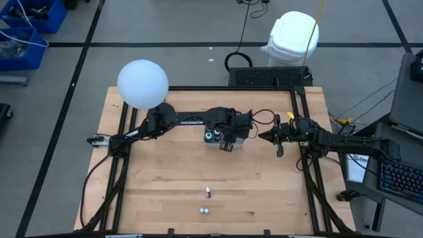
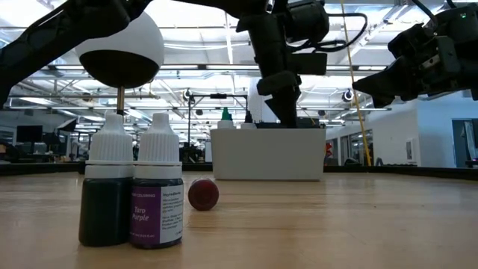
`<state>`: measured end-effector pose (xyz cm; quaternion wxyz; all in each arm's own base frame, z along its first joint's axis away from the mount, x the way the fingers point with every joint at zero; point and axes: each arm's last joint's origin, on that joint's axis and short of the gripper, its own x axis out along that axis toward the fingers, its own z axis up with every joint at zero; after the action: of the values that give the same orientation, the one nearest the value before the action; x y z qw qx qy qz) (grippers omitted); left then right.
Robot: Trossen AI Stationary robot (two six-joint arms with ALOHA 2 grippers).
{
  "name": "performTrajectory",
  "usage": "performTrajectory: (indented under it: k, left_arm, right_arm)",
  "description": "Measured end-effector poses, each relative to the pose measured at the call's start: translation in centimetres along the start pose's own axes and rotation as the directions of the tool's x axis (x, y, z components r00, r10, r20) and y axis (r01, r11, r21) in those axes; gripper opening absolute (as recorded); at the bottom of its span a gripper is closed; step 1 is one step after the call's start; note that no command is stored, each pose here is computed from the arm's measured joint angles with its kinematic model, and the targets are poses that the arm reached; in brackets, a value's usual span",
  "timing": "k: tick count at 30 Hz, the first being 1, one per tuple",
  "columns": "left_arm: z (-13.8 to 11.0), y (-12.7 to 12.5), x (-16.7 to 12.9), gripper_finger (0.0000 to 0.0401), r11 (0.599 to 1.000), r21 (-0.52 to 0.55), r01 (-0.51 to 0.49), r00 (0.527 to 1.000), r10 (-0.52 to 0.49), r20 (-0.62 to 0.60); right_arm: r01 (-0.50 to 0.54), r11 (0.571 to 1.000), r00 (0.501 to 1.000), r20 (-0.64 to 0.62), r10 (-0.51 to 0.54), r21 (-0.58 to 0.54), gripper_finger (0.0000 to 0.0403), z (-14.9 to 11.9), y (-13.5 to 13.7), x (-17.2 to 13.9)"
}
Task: Pick & Place food coloring
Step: Put the small blue food coloring bottle into the gray bin
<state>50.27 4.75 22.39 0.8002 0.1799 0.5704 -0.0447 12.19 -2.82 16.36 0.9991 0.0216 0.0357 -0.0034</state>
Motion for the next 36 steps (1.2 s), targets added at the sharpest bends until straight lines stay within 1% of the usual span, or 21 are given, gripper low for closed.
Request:
performTrajectory:
  k: [2, 4, 6, 9, 11, 15, 18, 22, 24, 26, 29, 31, 34, 36]
  left_arm:
    - [-0.1, -0.1, 0.0, 0.0117, 1.0, 0.005, 0.004, 1.0, -0.004, -0.009]
    - [-0.1, -0.1, 0.0, 0.0106, 1.0, 0.013, 0.003, 1.0, -0.003, -0.011]
    - [-0.1, -0.2, 0.0, 0.0082, 1.0, 0.017, 0.005, 1.0, -0.005, -0.015]
    - [-0.1, -0.3, 0.0, 0.0029, 1.0, 0.025, 0.006, 1.0, -0.005, -0.017]
    - [-0.1, -0.3, 0.0, 0.0009, 1.0, 0.025, 0.009, 1.0, -0.008, -0.023]
    - [-0.2, -0.4, 0.0, 0.0012, 1.0, 0.027, 0.013, 0.999, -0.012, -0.033]
    - [-0.2, -0.4, 0.0, 0.0005, 1.0, 0.027, 0.01, 0.999, -0.009, -0.034]
    - [-0.3, -0.3, 0.0, 0.001, 0.999, 0.022, -0.033, 0.998, 0.034, -0.054]
    - [-0.3, -0.3, 0.0, 0.0008, 0.999, 0.023, -0.034, 0.998, 0.035, -0.054]
    - [-0.3, -0.3, 0.0, 0.0004, 0.999, 0.031, -0.034, 0.998, 0.035, -0.054]
    - [-0.3, -0.3, -0.1, 0.0009, 0.998, 0.057, -0.03, 0.998, 0.033, -0.059]
    - [-0.4, -0.3, -0.7, 0.0012, 0.997, 0.077, -0.025, 0.997, 0.03, -0.067]
    - [-0.5, -0.3, -3.3, 0.0004, 0.996, 0.076, -0.039, 0.998, 0.042, -0.04]
    - [-0.6, -0.2, -5.7, 0.0006, 0.997, 0.059, -0.054, 0.998, 0.054, -0.009]
  right_arm:
    - [0.0, 1.0, 1.0, 0.0, 0.0, 0.0, 0.0, 0.0, 0.0, 0.0]
    - [-0.001, 1.0, 1.0, 0.0, 0.001, 0.0, 0.0, 0.0, 0.0, 0.0]
    - [-0.001, 1.0, 1.0, 0.0, 0.001, 0.0, 0.0, 0.0, 0.0, 0.0]
    - [-0.001, 1.0, 1.0, 0.0, 0.001, 0.0, 0.0, 0.0, 0.0, 0.0]
    - [-0.001, 1.0, 1.0, 0.0, 0.001, 0.0, 0.0, 0.0, 0.0, 0.0]
    - [-0.001, 1.0, 1.0, 0.0, 0.001, 0.0, 0.0, 0.0, 0.0, 0.0]
    - [-0.001, 1.0, 1.0, 0.0, 0.001, 0.0, 0.0, 0.0, 0.0, 0.0]
    - [-0.001, 1.0, 1.0, 0.0, 0.001, 0.0, 0.0, 0.0, 0.0, 0.0]
    - [-0.001, 1.0, 1.0, 0.0, 0.001, 0.0, 0.0, 0.0, 0.0, 0.0]
    - [-0.001, 1.0, 1.0, 0.0, 0.001, 0.0, 0.0, 0.0, 0.0, 0.0]
    - [-0.001, 1.0, 1.0, 0.0, 0.001, 0.0, 0.0, 0.0, 0.0, 0.0]
    - [-0.001, 1.0, 1.0, 0.0, 0.001, 0.0, 0.0, 0.0, 0.0, 0.0]
    - [-0.001, 1.0, 1.0, 0.001, 0.001, 0.008, 0.0, 0.0, 0.0, 0.0]
    - [-0.003, 1.0, 1.0, 0.002, 0.003, 0.017, 0.0, 0.0, 0.0, 0.0]
